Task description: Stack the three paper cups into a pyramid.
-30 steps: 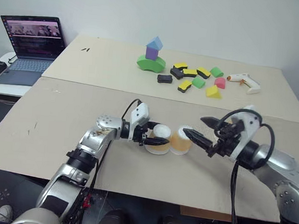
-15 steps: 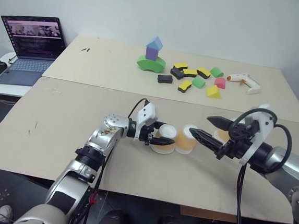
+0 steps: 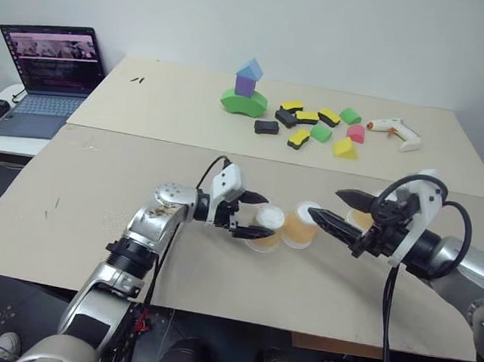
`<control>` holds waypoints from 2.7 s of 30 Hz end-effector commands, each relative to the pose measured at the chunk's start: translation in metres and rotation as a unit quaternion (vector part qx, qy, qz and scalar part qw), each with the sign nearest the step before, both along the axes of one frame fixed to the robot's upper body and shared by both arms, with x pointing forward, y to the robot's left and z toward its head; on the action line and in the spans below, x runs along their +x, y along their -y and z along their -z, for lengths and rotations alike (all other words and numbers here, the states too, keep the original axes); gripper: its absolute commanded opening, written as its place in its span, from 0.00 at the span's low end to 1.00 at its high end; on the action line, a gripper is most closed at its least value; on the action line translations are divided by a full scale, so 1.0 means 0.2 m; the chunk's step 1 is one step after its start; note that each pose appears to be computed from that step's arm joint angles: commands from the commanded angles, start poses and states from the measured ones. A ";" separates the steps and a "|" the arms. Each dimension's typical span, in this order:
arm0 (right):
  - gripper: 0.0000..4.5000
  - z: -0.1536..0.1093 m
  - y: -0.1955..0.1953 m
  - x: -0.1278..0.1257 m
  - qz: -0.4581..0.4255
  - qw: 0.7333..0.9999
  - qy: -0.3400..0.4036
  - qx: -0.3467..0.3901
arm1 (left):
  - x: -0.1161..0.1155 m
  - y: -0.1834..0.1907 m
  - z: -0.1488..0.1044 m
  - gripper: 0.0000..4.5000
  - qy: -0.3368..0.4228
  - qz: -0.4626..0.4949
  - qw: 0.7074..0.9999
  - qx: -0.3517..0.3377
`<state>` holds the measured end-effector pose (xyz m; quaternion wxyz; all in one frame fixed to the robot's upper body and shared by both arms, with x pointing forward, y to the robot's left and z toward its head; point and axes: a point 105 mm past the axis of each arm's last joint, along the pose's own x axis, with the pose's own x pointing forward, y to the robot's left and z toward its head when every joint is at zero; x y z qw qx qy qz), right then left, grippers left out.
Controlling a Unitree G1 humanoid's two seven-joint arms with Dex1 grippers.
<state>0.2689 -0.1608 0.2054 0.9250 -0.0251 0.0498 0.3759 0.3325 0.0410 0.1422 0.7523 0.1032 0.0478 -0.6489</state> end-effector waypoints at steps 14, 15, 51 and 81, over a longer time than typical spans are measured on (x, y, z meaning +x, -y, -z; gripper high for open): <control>1.00 0.18 0.50 0.12 0.221 0.968 -0.020 -0.113 | -0.16 -0.19 -0.41 0.99 0.051 0.038 0.998 0.004; 1.00 0.19 0.50 0.13 0.226 0.967 -0.019 -0.114 | -0.16 -0.19 -0.42 0.99 0.051 0.039 0.998 0.004; 1.00 0.18 0.56 0.47 0.349 0.937 0.030 -0.003 | -0.19 -0.17 -0.42 0.99 0.068 0.029 0.997 0.005; 0.61 -0.54 0.09 0.17 -0.172 0.982 0.064 -0.034 | -0.22 -0.10 -0.41 1.00 0.055 0.049 0.997 -0.002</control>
